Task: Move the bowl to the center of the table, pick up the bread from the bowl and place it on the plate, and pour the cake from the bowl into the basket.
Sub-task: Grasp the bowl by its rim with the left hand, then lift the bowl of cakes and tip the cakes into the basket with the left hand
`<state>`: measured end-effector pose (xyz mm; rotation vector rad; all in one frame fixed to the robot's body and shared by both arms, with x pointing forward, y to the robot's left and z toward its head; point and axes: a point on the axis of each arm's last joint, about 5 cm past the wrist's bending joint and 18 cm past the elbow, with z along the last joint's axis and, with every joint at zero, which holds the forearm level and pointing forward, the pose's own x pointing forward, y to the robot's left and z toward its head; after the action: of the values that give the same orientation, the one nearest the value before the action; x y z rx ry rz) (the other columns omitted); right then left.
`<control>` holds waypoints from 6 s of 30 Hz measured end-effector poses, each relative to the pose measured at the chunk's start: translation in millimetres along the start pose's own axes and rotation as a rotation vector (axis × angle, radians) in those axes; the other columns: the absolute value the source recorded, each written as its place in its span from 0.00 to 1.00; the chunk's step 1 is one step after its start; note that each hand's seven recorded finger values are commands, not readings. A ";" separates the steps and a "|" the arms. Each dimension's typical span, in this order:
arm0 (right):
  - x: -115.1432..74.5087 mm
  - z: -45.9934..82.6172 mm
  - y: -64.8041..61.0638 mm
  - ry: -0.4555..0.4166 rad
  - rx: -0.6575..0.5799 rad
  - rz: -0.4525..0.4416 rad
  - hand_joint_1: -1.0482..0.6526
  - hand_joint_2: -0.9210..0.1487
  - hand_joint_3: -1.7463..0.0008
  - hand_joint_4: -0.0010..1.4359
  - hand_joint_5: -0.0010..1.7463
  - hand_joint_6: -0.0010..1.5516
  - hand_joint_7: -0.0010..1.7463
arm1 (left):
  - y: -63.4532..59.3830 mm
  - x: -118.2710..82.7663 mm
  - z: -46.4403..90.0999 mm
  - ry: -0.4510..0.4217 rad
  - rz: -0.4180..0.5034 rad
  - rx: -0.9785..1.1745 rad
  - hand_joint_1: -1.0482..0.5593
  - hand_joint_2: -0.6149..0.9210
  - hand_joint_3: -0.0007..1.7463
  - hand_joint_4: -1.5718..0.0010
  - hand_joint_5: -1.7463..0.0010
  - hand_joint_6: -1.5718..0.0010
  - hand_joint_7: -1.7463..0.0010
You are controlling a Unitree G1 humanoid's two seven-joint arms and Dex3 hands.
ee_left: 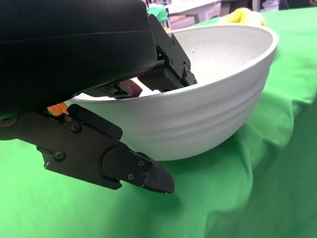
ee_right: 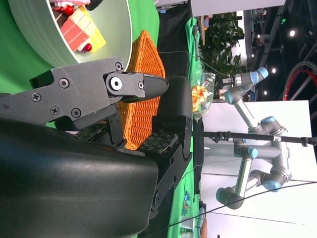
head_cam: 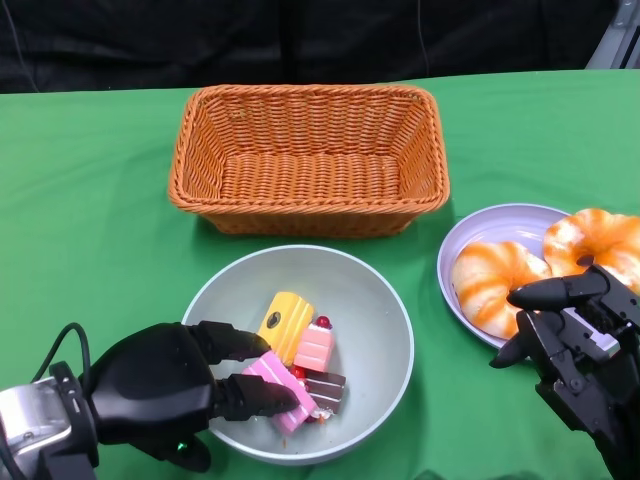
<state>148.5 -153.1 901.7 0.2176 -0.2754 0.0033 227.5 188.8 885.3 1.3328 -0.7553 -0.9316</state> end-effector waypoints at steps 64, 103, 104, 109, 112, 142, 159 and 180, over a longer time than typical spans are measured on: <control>-1.5 -0.7 1.3 0.007 0.003 -0.018 0.49 0.06 0.77 0.46 0.88 0.42 0.66 | 25.0 0.8 -7.3 -0.103 0.812 -0.410 0.62 0.66 0.78 0.45 0.00 0.47 0.20; -2.5 -25.1 4.4 0.077 -0.054 0.030 0.52 0.01 0.79 0.46 0.91 0.40 0.72 | 93.4 128.0 -32.4 0.002 0.844 -1.029 0.52 0.87 0.49 0.48 0.00 0.56 0.12; -2.7 -25.8 4.0 0.077 -0.056 0.029 0.52 0.02 0.79 0.46 0.91 0.40 0.72 | 93.7 130.4 -32.3 0.010 0.847 -1.052 0.51 0.86 0.49 0.50 0.00 0.57 0.12; -2.1 -26.5 3.3 0.075 -0.064 0.028 0.52 0.03 0.78 0.45 0.91 0.40 0.72 | 93.7 138.3 -33.9 0.054 0.877 -1.212 0.49 0.84 0.51 0.56 0.00 0.59 0.10; -2.0 -26.5 3.1 0.075 -0.064 0.027 0.53 0.04 0.78 0.45 0.91 0.40 0.73 | 94.6 142.3 -36.1 0.053 0.881 -1.347 0.49 0.83 0.54 0.55 0.00 0.60 0.09; -7.0 -28.9 1.8 0.085 -0.051 0.045 0.52 0.08 0.71 0.45 0.92 0.40 0.73 | 84.7 161.5 -38.9 -0.100 0.756 -2.485 0.51 0.94 0.39 0.51 0.00 0.62 0.00; -7.7 -29.4 0.9 0.077 -0.058 0.057 0.51 0.09 0.70 0.46 0.93 0.40 0.74 | 77.9 154.2 -42.7 -0.110 0.761 -2.619 0.50 0.96 0.27 0.46 0.00 0.57 0.00; -8.1 -30.5 0.5 0.083 -0.052 0.069 0.51 0.09 0.70 0.47 0.93 0.40 0.75 | 87.8 149.9 -49.6 -0.214 0.655 -2.473 0.52 0.77 0.61 0.48 0.00 0.55 0.00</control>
<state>149.0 -145.9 871.0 0.1559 -0.2002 0.0733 350.3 78.0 958.0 -1.1322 0.1937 -0.6739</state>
